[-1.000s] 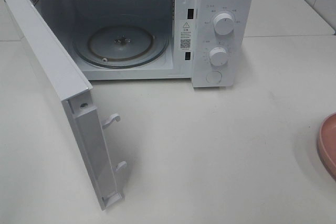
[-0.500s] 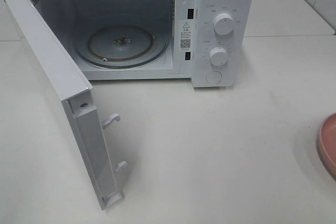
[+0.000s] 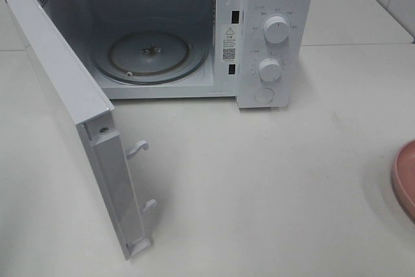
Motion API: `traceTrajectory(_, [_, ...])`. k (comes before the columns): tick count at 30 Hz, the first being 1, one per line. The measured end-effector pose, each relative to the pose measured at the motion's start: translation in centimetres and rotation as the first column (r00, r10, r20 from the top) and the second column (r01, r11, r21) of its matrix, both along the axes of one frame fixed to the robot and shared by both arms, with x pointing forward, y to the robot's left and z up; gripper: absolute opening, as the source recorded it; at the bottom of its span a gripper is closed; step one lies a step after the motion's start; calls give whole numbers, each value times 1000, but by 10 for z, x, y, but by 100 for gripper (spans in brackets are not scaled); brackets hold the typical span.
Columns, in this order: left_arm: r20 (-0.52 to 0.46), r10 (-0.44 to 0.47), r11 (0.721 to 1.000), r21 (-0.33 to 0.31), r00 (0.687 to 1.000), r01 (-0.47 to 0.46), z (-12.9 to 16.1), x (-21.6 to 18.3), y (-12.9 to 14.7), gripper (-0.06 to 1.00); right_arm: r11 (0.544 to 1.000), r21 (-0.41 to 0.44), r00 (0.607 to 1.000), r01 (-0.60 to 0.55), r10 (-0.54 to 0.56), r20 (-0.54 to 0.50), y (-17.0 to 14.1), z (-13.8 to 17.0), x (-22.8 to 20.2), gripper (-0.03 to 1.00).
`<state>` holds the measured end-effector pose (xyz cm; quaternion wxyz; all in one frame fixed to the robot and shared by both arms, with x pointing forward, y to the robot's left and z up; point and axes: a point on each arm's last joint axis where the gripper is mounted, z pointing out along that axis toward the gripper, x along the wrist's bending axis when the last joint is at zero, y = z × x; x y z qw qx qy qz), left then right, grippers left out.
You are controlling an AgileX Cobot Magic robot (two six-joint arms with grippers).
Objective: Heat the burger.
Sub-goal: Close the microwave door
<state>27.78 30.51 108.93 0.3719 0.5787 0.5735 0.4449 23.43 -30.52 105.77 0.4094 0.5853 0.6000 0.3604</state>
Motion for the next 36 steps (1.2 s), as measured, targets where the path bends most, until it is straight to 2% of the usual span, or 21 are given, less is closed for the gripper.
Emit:
traceTrajectory(3, [2, 0, 1000, 0, 1000, 0, 1, 5, 0, 40, 1000, 0, 1000, 0, 0, 0, 0, 0, 0, 77])
traceTrajectory(5, [1, -1, 1000, 0, 1000, 1, 3, 20, 1, 24, 1000, 0, 1000, 0, 0, 0, 0, 0, 0, 77])
traceTrajectory(6, [1, -1, 1000, 0, 1000, 1, 3, 20, 1, 24, 1000, 0, 1000, 0, 0, 0, 0, 0, 0, 77])
traceTrajectory(7, [3, -2, 1000, 1, 1000, 2, 4, 30, 2, 14, 1000, 0, 1000, 0, 0, 0, 0, 0, 0, 77])
traceTrajectory(8, [6, -2, 1000, 1, 1000, 2, 5, 35, 3, 8, 1000, 0, 1000, 0, 0, 0, 0, 0, 0, 77])
traceTrajectory(9, [6, -2, 1000, 1, 1000, 2, 5, 35, 3, 8, 1000, 0, 1000, 0, 0, 0, 0, 0, 0, 77])
traceTrajectory(10, [17, -2, 1000, 2, 1000, 2, 6, 44, 3, 1, 1000, 0, 1000, 0, 0, 0, 0, 0, 0, 77])
traceTrajectory(25, [112, -8, 1000, 9, 994, 7, -1, 128, 9, 0, 1000, 0, 1000, 0, 0, 0, 0, 0, 0, 77])
traceTrajectory(30, [172, -12, 1000, 14, 985, 10, -26, 147, 10, 0, 1000, 0, 1000, 0, 0, 0, 0, 0, 0, 77])
traceTrajectory(34, [213, -18, 1000, 19, 977, 14, -63, 155, 10, 0, 1000, 0, 1000, 0, 0, 0, 0, 0, 0, 77])
traceTrajectory(36, [224, -19, 1000, 20, 974, 15, -68, 157, 10, 0, 1000, 0, 1000, 0, 0, 0, 0, 0, 0, 77])
